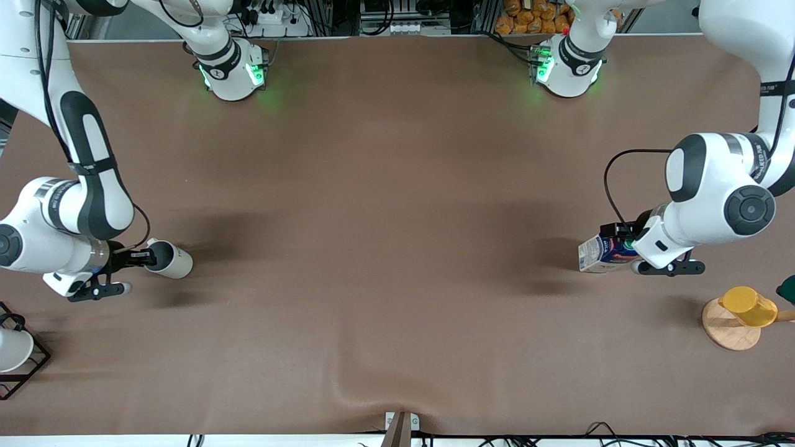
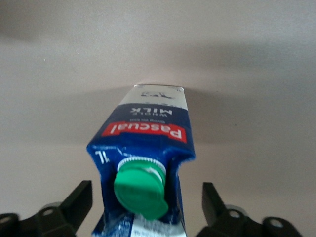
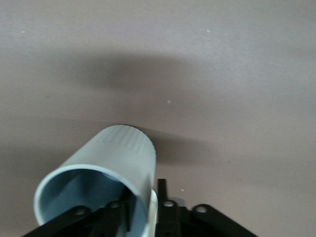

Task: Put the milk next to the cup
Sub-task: 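Grasp the mug with the right gripper while the left gripper grasps the milk, then carry the mug to mid-table with the right gripper while the left gripper lifts the milk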

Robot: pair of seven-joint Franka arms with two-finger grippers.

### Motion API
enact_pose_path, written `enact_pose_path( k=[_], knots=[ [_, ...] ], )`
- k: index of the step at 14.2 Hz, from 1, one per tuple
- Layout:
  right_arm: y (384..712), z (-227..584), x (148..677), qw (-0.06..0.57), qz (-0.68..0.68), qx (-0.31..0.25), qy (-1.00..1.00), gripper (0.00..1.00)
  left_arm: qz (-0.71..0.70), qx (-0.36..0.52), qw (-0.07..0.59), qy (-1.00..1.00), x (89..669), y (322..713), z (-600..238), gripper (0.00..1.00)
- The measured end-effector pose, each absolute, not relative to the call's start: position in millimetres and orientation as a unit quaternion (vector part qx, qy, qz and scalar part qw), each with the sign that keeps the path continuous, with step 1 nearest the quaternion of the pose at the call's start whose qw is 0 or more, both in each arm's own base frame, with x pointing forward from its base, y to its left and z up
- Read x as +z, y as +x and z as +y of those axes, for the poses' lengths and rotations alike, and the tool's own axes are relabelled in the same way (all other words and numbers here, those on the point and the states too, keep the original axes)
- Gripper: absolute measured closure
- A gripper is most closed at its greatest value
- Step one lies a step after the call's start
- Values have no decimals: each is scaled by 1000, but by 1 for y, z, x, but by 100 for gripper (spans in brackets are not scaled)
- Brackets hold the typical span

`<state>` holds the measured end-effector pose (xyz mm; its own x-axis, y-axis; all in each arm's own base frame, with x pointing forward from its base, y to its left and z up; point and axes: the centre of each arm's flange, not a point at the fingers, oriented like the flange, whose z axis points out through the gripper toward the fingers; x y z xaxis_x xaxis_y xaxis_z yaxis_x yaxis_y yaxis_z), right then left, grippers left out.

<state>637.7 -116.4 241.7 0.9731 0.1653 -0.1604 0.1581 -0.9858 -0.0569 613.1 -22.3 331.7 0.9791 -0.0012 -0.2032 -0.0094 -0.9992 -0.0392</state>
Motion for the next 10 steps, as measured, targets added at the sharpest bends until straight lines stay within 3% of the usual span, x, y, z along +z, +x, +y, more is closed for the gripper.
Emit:
enact_pose_path(
  k=[1,3,6,10],
  knots=[
    [638,-112,243,22,-81,85,-993,93,5,101,21,-995,327,614,-23,16],
    [643,-103,251,23,-76,89,-993,96,8,94,23,-995,325,619,-25,38],
    [654,-73,289,22,-28,127,-991,96,12,80,23,-997,335,626,-26,63],
    [660,42,360,-3,64,151,-987,96,14,49,23,-998,375,633,-27,70]
  ],
)
